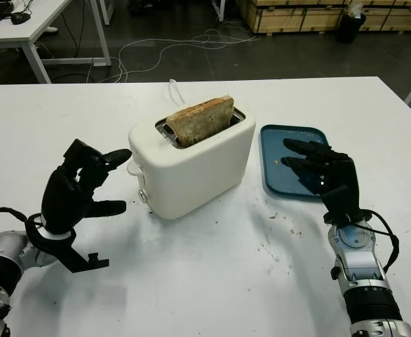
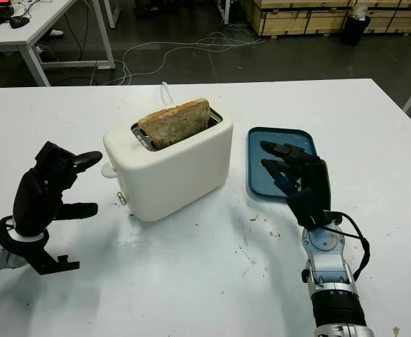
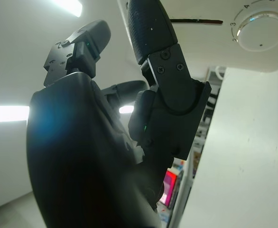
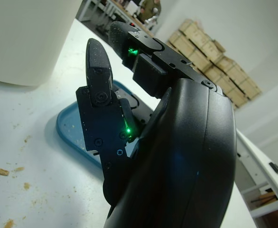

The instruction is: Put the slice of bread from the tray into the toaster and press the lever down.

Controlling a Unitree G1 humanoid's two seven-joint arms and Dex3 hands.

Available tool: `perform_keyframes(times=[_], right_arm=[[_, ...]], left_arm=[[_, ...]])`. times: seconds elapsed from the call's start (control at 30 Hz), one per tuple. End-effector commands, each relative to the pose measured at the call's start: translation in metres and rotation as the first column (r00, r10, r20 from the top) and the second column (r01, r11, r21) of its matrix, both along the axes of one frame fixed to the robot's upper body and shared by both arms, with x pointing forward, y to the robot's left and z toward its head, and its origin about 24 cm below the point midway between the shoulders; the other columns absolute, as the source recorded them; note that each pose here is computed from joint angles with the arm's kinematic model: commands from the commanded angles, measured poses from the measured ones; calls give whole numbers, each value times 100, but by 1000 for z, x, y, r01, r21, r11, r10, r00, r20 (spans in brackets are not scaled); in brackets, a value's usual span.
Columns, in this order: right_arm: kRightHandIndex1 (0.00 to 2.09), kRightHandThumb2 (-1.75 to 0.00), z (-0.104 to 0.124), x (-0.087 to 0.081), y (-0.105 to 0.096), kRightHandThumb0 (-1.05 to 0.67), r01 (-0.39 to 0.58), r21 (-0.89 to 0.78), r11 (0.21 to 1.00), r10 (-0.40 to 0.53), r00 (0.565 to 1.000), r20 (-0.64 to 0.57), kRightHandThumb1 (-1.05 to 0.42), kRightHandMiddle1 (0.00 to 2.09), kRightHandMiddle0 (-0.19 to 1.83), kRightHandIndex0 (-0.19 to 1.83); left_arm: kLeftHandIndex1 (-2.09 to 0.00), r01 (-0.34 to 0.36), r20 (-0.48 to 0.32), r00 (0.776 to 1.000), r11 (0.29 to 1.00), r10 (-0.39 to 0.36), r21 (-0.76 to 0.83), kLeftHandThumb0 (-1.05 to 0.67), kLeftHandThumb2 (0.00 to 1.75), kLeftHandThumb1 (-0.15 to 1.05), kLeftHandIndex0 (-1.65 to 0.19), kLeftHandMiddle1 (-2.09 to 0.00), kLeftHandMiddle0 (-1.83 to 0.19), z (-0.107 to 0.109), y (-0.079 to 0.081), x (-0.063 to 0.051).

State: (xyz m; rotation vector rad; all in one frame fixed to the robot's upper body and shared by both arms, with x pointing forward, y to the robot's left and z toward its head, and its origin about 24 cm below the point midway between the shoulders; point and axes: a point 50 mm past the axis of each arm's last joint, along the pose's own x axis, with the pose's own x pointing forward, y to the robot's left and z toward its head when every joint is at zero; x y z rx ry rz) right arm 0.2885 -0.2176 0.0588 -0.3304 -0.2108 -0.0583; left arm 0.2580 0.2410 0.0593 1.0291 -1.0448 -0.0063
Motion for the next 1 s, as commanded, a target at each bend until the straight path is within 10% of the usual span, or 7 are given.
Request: perform_keyframes(times=[0.0,0.97], right_arm=[[14,-19,4,3,1,-41,-5,8,1000,5,1000,15,-92,0,99,106],[11,-19,5,4,1,-42,-5,14,1000,5,1000,25,-92,0,99,107]], left_arm=[[-83,3,23,1000,1000,-3,-20,-79,84,92,-6,-175,0,6,-1,4],[-88,47,-83,996,999,-44,28,-84,82,92,-2,-175,0,2,-6,7]])
